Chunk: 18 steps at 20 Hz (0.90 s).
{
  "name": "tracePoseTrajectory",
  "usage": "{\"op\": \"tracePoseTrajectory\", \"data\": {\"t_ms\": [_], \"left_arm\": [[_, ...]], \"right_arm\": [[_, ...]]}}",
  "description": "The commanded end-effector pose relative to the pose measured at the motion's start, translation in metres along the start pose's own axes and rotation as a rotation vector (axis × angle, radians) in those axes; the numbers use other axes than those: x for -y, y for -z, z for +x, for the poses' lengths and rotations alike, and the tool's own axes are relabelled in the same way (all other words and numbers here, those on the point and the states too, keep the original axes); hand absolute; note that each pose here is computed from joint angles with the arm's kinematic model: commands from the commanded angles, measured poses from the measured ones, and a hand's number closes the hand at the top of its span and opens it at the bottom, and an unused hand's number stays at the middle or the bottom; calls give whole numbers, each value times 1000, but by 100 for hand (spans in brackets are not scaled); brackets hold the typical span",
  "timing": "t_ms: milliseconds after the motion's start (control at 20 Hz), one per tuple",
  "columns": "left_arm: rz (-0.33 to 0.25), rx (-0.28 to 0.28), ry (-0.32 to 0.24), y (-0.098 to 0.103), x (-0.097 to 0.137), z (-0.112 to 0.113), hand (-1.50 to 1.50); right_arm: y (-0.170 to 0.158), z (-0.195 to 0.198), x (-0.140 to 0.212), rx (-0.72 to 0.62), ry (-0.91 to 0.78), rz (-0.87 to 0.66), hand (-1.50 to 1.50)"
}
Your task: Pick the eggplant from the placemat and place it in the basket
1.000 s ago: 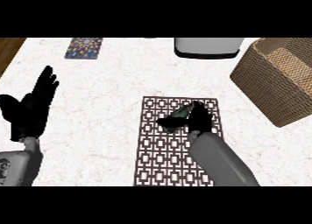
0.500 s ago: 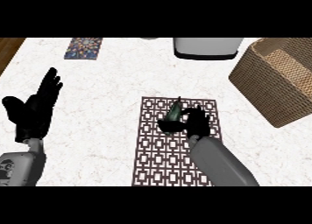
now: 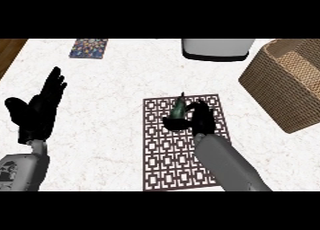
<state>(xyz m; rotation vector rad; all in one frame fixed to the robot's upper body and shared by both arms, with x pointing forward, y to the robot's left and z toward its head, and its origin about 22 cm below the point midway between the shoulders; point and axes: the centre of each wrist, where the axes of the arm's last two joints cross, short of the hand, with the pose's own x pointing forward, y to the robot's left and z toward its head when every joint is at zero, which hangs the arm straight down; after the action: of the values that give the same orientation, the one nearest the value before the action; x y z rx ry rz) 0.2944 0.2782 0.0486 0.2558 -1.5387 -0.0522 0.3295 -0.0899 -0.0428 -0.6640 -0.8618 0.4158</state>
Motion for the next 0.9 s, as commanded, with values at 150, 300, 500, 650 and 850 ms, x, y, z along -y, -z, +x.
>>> {"op": "tracePoseTrajectory", "data": {"t_ms": [150, 300, 500, 650, 850], "left_arm": [[-7, 18, 12, 2, 0, 0, 0], [-31, 23, -13, 13, 9, 14, 0], [-34, 19, -17, 6, 1, 0, 0], [3, -12, 15, 4, -13, -7, 0], [-2, -28, 18, -6, -17, -2, 0]], "right_arm": [[19, 0, 2, 243, 98, -155, 150], [14, 25, 12, 342, 234, -258, 150], [2, 61, 26, 450, 396, -362, 150], [1, 61, 27, 498, 438, -431, 150], [-1, 115, 46, 502, 423, -495, 150]]}}
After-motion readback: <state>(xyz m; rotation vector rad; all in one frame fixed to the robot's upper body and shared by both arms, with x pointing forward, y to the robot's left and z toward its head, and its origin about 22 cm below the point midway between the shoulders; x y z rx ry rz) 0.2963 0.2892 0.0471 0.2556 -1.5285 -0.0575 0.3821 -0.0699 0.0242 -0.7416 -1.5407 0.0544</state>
